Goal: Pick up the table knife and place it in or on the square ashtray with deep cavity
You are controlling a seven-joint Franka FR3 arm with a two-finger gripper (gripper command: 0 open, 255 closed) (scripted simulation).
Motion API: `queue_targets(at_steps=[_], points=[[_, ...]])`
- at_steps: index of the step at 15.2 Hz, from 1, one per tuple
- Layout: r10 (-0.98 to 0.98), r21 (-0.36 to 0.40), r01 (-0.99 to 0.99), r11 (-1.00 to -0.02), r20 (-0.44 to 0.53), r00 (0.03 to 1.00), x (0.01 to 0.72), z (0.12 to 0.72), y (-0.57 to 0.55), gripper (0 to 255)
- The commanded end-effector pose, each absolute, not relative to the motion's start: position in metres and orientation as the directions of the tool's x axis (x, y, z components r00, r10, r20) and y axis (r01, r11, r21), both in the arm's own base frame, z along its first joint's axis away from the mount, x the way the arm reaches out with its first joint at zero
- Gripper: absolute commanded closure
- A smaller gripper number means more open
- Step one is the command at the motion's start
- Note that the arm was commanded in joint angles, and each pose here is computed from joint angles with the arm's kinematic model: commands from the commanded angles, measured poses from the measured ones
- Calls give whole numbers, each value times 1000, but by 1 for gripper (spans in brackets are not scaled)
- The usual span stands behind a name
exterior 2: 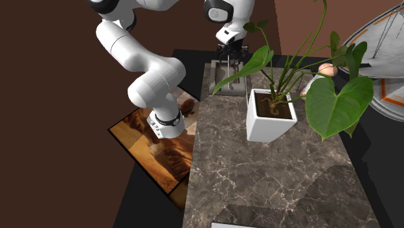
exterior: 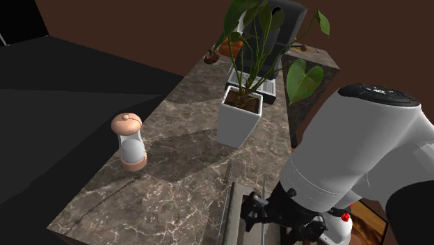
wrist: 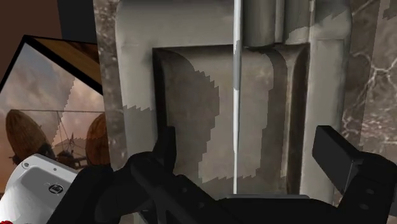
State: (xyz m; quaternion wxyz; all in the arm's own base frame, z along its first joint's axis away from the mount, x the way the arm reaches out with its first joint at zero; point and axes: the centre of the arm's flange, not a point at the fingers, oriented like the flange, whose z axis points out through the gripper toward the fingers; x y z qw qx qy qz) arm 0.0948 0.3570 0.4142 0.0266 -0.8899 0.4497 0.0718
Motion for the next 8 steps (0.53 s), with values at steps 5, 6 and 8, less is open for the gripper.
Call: queue_targets(at_steps=[5,6,8], points=[[-797,17,-804,-594,-151,585,99,457,351,0],[-797,17,-804,-594,-151,585,99,457,351,0],[-797,17,-804,-594,-151,585,99,457,351,0]])
